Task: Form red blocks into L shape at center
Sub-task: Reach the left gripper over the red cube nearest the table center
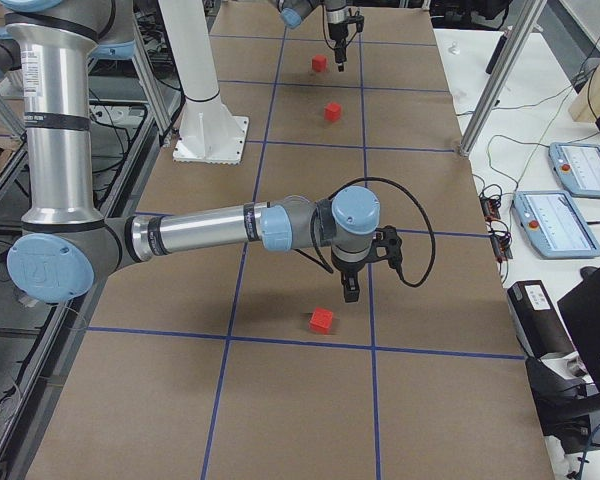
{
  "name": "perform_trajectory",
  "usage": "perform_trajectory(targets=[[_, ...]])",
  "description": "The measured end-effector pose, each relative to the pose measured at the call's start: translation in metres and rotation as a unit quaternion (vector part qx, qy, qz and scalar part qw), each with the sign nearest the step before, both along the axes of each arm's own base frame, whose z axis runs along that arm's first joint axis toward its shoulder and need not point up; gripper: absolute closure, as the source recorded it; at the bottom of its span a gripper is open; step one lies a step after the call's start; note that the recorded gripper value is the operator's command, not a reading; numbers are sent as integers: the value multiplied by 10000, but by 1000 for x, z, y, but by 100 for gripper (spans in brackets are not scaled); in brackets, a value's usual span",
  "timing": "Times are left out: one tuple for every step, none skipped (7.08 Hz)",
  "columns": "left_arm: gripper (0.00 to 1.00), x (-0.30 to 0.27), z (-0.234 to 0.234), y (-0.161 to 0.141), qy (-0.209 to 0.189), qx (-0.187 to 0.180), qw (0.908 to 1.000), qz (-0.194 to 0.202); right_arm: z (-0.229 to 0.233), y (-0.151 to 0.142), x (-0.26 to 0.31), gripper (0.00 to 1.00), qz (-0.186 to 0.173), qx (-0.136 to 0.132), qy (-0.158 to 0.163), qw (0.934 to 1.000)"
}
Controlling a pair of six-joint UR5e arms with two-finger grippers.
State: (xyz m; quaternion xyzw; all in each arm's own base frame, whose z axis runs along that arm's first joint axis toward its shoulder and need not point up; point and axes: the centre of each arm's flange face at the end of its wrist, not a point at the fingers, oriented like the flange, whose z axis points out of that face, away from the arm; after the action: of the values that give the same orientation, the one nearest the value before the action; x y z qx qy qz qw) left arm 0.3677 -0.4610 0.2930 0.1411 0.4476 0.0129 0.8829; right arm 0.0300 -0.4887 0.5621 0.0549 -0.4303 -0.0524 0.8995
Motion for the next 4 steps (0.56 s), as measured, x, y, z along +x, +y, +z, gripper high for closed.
perform_trajectory(targets=[[0, 32, -10, 12, -20, 124, 9999, -1, 1, 0, -1, 1, -13, -8, -4, 10000], [0, 59, -19, 17, -51, 236, 9997, -4, 1, 0, -2, 1, -21, -12, -5, 10000], [0, 82, -25, 20, -75, 307, 9995, 33, 2, 0, -2, 1, -27, -16, -4, 10000], [0, 97, -26, 22, -89, 339, 9994, 82, 3, 0, -3, 1, -34, -24, 0, 10000]])
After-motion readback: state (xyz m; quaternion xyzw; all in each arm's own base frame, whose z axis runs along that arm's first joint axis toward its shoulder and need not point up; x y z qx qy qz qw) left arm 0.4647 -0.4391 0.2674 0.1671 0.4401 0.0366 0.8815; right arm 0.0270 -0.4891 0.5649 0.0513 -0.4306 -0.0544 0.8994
